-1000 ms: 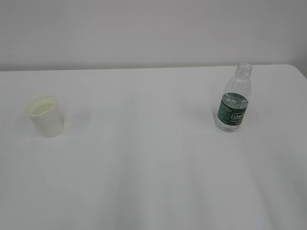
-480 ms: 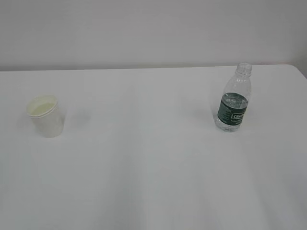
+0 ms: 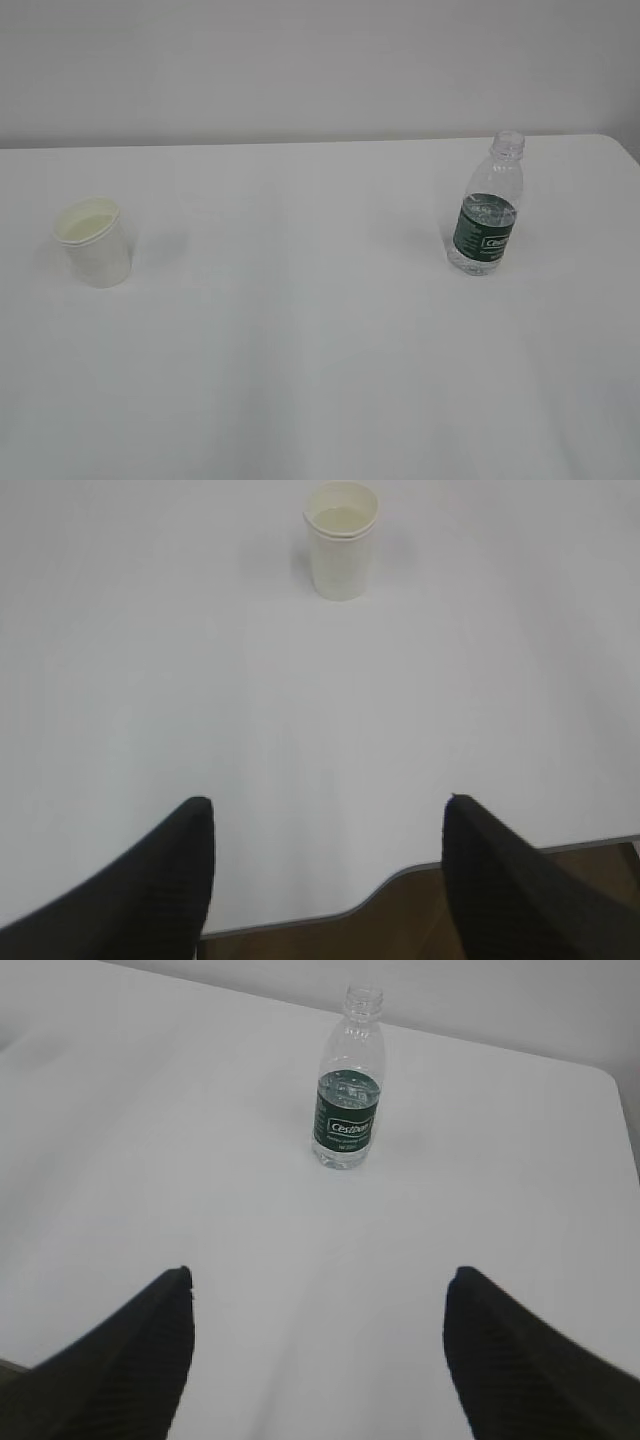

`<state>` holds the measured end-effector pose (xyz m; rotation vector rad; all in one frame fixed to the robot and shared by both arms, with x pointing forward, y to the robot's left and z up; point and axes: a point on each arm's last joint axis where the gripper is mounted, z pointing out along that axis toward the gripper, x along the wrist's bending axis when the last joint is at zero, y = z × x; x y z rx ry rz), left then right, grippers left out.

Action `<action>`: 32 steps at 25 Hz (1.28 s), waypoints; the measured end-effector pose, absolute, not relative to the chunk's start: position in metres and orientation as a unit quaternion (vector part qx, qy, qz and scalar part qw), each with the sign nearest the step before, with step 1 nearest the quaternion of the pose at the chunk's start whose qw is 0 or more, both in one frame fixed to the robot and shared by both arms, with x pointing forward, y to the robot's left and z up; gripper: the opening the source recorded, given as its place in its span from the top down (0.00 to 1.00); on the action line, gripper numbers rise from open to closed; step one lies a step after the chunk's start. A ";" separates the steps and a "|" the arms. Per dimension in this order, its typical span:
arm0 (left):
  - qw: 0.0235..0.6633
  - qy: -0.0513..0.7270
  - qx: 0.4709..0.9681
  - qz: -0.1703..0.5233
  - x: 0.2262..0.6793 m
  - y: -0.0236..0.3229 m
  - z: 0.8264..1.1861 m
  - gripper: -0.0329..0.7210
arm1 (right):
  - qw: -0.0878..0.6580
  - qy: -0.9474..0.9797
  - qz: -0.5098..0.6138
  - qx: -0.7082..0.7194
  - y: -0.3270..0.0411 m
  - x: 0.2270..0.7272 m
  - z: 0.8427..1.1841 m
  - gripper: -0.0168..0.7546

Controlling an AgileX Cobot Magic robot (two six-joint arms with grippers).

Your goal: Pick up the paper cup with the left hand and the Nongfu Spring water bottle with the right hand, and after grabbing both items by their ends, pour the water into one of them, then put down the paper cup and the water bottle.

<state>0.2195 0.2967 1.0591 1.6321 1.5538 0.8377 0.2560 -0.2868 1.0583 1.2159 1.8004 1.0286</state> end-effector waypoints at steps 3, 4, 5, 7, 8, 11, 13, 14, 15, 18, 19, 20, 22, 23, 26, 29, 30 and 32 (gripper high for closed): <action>0.361 0.603 0.633 0.326 0.220 0.297 1.059 0.29 | 0.359 0.697 0.400 0.474 -0.287 0.256 1.058 0.21; 0.361 0.603 0.633 0.326 0.220 0.297 1.059 0.29 | 0.358 0.697 0.400 0.475 -0.287 0.256 1.058 0.21; 0.362 0.602 0.633 0.326 0.220 0.297 1.059 0.29 | 0.359 0.697 0.400 0.476 -0.287 0.256 1.058 0.21; 0.365 0.600 0.630 0.330 0.220 0.297 1.060 0.29 | 0.358 0.696 0.400 0.476 -0.287 0.256 1.058 0.21; 0.367 0.599 0.629 0.332 0.221 0.297 1.061 0.29 | 0.358 0.696 0.400 0.476 -0.287 0.256 1.058 0.21; 0.373 0.597 0.625 0.338 0.224 0.297 1.059 0.29 | 0.359 0.696 0.399 0.476 -0.287 0.257 1.057 0.21; 0.376 0.595 0.623 0.341 0.226 0.297 1.058 0.29 | 0.361 0.695 0.400 0.477 -0.287 0.258 1.056 0.21; 0.377 0.595 0.622 0.342 0.227 0.297 1.057 0.29 | 0.361 0.695 0.400 0.477 -0.287 0.258 1.055 0.21; 0.378 0.594 0.622 0.343 0.228 0.297 1.057 0.29 | 0.360 0.695 0.400 0.477 -0.287 0.259 1.054 0.21; 0.379 0.594 0.621 0.343 0.228 0.297 1.057 0.29 | 0.362 0.693 0.401 0.477 -0.287 0.259 1.054 0.21; 0.379 0.594 0.621 0.343 0.228 0.297 1.057 0.29 | 0.363 0.693 0.402 0.476 -0.287 0.259 1.055 0.21; 0.379 0.594 0.621 0.343 0.228 0.297 1.057 0.29 | 0.364 0.692 0.403 0.476 -0.287 0.259 1.055 0.21; 0.379 0.594 0.621 0.343 0.228 0.297 1.057 0.29 | 0.364 0.692 0.403 0.476 -0.287 0.260 1.054 0.21; 0.379 0.594 0.621 0.343 0.228 0.297 1.057 0.29 | 0.364 0.692 0.403 0.476 -0.287 0.260 1.054 0.21; 0.379 0.594 0.621 0.343 0.228 0.297 1.057 0.29 | 0.364 0.692 0.403 0.476 -0.287 0.260 1.054 0.21; 0.379 0.594 0.621 0.343 0.228 0.297 1.057 0.29 | 0.355 0.698 0.396 0.480 -0.287 0.257 1.055 0.21; 0.379 0.594 0.621 0.343 0.228 0.297 1.057 0.29 | 0.352 0.699 0.395 0.481 -0.287 0.255 1.057 0.21; 0.379 0.594 0.621 0.343 0.228 0.297 1.057 0.29 | 0.346 0.704 0.390 0.483 -0.287 0.253 1.058 0.21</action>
